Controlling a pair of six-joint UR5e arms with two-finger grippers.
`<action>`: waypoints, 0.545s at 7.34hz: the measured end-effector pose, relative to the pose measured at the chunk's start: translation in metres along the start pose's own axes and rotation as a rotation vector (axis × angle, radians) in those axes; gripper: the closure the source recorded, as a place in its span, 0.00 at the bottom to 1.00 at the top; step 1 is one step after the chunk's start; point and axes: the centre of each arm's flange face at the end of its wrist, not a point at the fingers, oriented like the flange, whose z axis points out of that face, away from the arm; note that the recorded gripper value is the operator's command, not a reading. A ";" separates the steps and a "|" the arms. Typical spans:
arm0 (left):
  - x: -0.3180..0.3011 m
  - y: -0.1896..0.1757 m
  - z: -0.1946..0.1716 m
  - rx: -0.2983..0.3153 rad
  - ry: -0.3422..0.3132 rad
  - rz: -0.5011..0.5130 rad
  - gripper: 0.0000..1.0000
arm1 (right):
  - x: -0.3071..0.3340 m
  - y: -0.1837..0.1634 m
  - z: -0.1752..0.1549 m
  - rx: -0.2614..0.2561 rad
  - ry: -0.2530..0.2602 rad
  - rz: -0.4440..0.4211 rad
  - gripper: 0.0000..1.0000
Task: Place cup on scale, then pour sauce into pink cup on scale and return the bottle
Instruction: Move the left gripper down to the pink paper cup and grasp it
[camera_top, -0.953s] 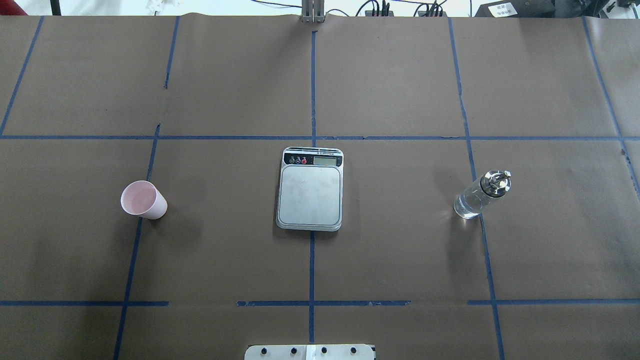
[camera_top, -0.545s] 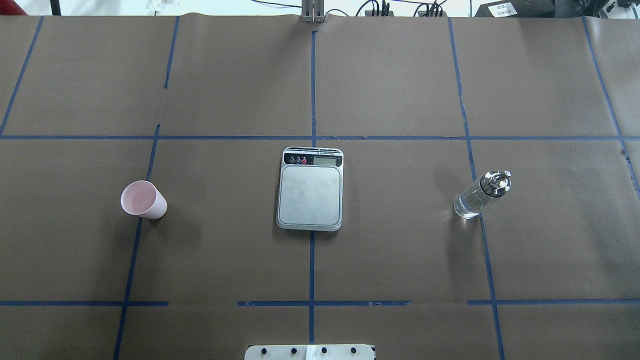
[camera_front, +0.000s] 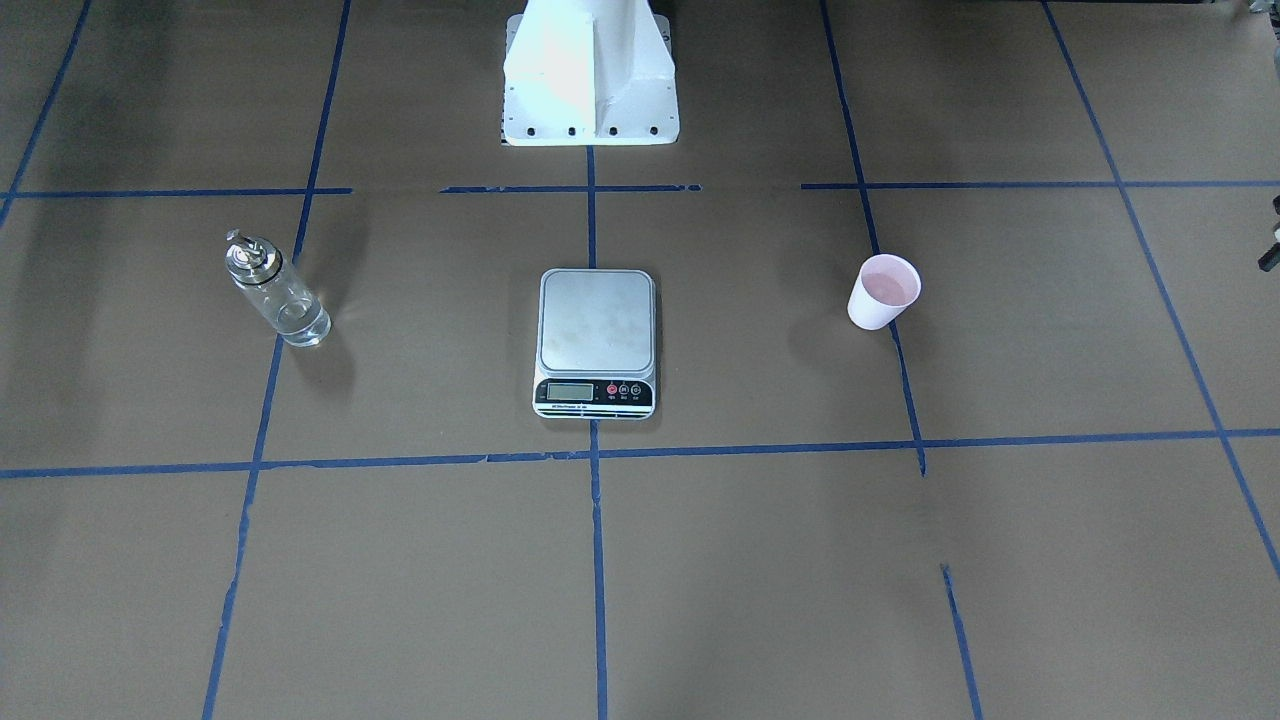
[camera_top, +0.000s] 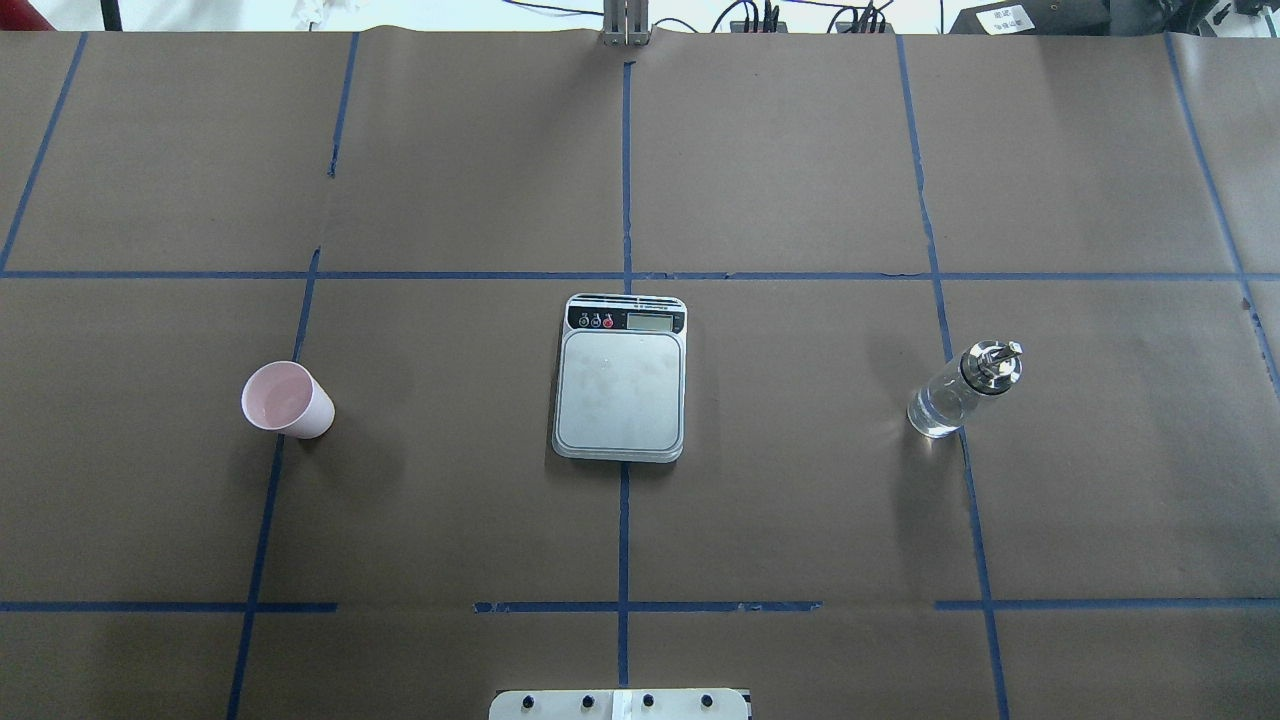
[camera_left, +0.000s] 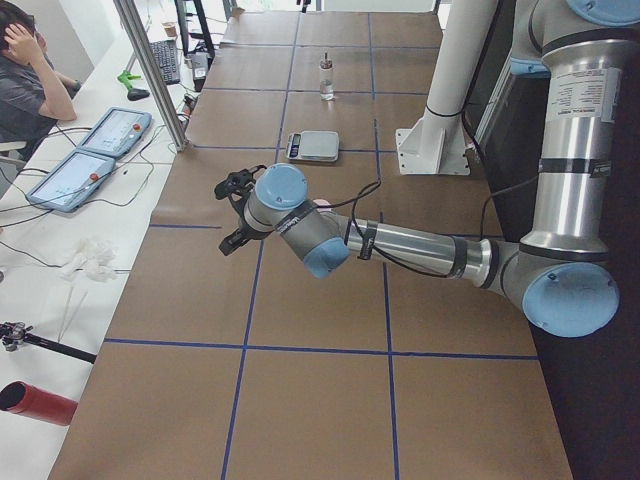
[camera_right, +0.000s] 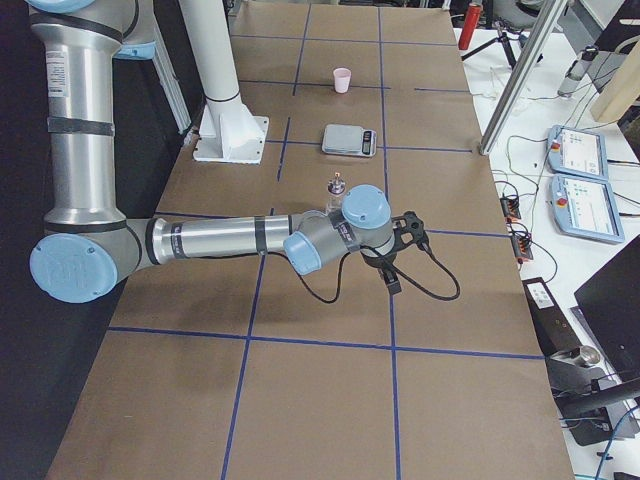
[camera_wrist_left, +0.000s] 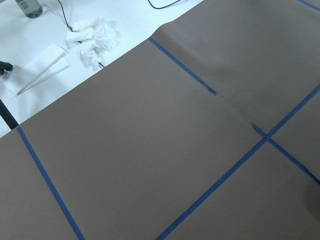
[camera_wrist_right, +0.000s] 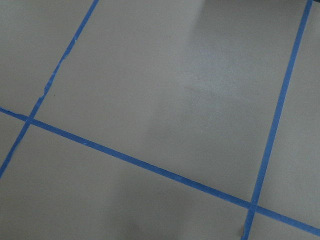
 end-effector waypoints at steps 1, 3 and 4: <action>0.025 -0.009 0.020 -0.011 0.028 -0.096 0.00 | -0.001 -0.001 0.000 0.000 -0.004 -0.001 0.00; 0.095 -0.018 0.058 -0.014 -0.007 -0.260 0.00 | -0.002 -0.001 0.001 0.001 -0.003 -0.001 0.00; 0.138 -0.012 0.075 -0.015 -0.034 -0.342 0.01 | -0.002 0.000 0.001 -0.001 -0.002 0.002 0.00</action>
